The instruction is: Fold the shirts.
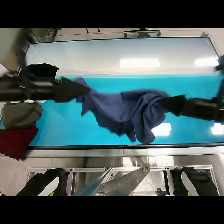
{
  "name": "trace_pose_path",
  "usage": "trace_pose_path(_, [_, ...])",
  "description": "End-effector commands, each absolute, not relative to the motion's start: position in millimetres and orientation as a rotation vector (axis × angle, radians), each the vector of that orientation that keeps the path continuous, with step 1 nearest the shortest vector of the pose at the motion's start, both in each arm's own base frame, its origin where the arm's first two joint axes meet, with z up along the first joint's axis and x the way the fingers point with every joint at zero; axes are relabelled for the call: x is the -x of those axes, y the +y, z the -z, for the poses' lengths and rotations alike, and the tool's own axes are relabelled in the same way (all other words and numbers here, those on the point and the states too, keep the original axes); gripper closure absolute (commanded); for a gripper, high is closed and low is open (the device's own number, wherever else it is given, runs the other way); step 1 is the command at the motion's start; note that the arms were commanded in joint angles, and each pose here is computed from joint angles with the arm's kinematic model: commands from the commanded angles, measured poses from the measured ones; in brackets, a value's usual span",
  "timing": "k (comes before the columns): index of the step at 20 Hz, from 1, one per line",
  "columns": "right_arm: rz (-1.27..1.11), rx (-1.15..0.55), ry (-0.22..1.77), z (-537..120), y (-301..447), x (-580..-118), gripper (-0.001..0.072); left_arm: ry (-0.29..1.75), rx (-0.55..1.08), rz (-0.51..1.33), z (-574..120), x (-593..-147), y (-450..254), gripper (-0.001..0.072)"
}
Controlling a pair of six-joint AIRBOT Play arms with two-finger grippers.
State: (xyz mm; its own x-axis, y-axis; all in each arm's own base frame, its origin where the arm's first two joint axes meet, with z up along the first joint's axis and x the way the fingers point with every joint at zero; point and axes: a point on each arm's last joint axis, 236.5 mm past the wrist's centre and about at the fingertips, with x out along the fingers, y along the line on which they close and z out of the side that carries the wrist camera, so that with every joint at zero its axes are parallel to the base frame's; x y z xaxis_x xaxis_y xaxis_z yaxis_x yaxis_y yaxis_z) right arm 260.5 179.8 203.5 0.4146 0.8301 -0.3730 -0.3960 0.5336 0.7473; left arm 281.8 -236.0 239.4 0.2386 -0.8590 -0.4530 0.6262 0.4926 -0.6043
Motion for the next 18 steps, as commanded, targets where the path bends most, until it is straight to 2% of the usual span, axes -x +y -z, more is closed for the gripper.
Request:
trace_pose_path(1, [-0.637,-0.683,1.012,-103.0,164.6,-277.8,0.0688,0.959,0.356,0.883,-143.4,-312.7,-227.1,0.0703])
trace_pose_path(4, [-0.450,-0.770,1.116,-18.4,144.9,-304.7,0.0687,1.052,0.366,0.842,-69.5,-351.6,-228.8,0.0685])
trace_pose_path(7, [-0.317,-0.757,1.149,44.8,123.1,-334.4,0.0682,1.120,0.411,0.781,-5.5,-391.1,-227.7,0.0682])
trace_pose_path(9, [-0.293,-0.700,1.122,59.8,105.8,-356.1,0.0673,1.154,0.435,0.779,6.6,-410.2,-219.5,0.0301])
trace_pose_path(10, [-0.293,-0.703,1.106,53.9,97.4,-365.4,0.0482,1.165,0.445,0.798,2.7,-418.7,-212.5,0.0068])
trace_pose_path(11, [-0.291,-0.710,1.076,41.7,85.9,-375.8,0.0179,1.170,0.455,0.820,-5.8,-425.8,-204.7,-0.0012])
trace_pose_path(12, [-0.292,-0.712,1.050,27.6,74.1,-383.1,0.0093,1.176,0.464,0.844,-16.7,-430.7,-195.1,-0.0012])
trace_pose_path(15, [-0.331,-0.747,1.020,-10.6,52.8,-377.5,0.0094,1.232,0.538,0.849,-41.1,-429.7,-172.9,-0.0009])
trace_pose_path(18, [-0.429,-0.684,1.168,-4.9,72.6,-329.8,0.0094,1.375,0.581,0.907,-32.2,-392.1,-178.7,-0.0008])
